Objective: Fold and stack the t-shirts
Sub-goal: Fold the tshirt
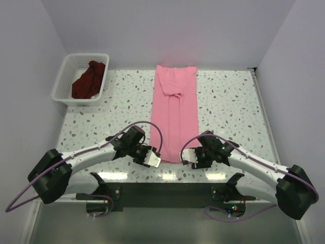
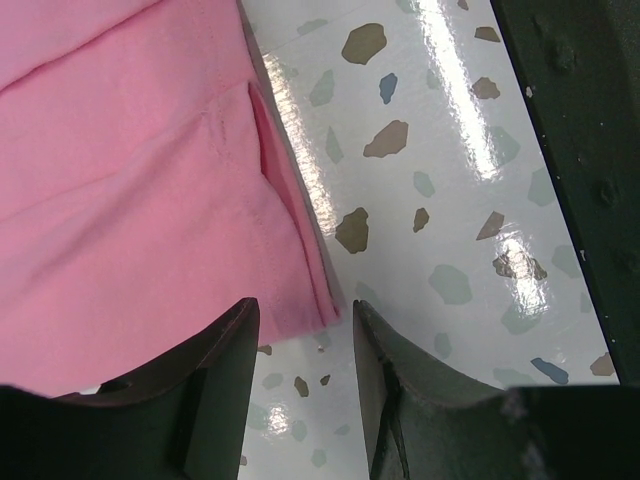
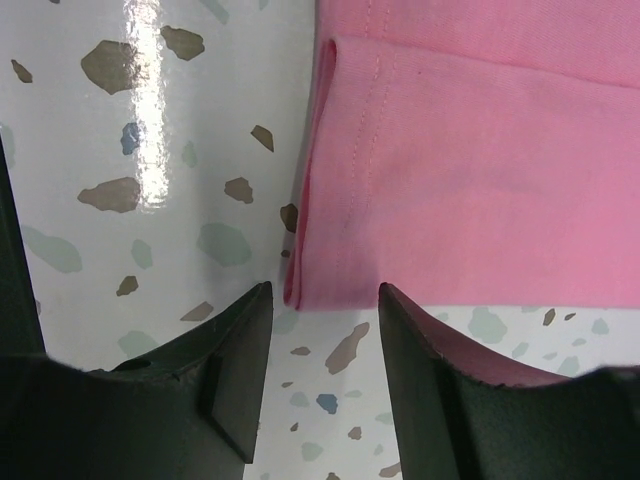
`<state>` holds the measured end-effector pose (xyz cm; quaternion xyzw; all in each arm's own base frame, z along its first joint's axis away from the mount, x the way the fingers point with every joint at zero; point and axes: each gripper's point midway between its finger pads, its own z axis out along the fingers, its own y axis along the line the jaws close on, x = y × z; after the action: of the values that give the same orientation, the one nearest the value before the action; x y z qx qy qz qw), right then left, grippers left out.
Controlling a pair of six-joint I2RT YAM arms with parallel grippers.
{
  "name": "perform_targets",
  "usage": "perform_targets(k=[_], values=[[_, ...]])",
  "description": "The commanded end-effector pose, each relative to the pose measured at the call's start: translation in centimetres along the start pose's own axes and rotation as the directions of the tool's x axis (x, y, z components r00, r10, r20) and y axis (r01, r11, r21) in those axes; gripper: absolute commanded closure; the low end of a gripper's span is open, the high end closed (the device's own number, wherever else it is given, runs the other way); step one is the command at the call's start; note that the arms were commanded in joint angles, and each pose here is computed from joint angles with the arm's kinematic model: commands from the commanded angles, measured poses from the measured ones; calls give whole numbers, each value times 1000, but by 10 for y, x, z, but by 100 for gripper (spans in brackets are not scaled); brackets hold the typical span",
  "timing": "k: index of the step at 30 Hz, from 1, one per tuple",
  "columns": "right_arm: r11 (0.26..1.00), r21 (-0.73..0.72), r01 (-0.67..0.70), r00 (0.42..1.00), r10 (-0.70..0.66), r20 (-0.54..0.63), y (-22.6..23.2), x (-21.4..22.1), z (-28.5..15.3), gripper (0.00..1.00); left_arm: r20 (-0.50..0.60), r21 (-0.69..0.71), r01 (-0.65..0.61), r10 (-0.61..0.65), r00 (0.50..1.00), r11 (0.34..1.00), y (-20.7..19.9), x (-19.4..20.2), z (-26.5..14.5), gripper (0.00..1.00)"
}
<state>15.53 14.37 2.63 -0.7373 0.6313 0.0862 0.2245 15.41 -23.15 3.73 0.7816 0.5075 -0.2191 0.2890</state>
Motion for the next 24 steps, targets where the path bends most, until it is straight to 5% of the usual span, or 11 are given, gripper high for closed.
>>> perform_targets(k=[1, 8, 24], values=[[999, -7, 43, 997, -42, 58, -3, -11, 8, 50, 38, 0, 23, -23, 999, 1000, -2, -5, -1, 52], [998, -51, 36, 998, -34, 44, 6, -6, 13, 55, 37, 4, 14, -14, 999, 1000, -3, -2, -1, 52], [996, -86, 19, 1000, -20, -21, 8, 5, 19, 85, -37, 67, -77, 79, 996, 995, -9, 21, 14, 54]])
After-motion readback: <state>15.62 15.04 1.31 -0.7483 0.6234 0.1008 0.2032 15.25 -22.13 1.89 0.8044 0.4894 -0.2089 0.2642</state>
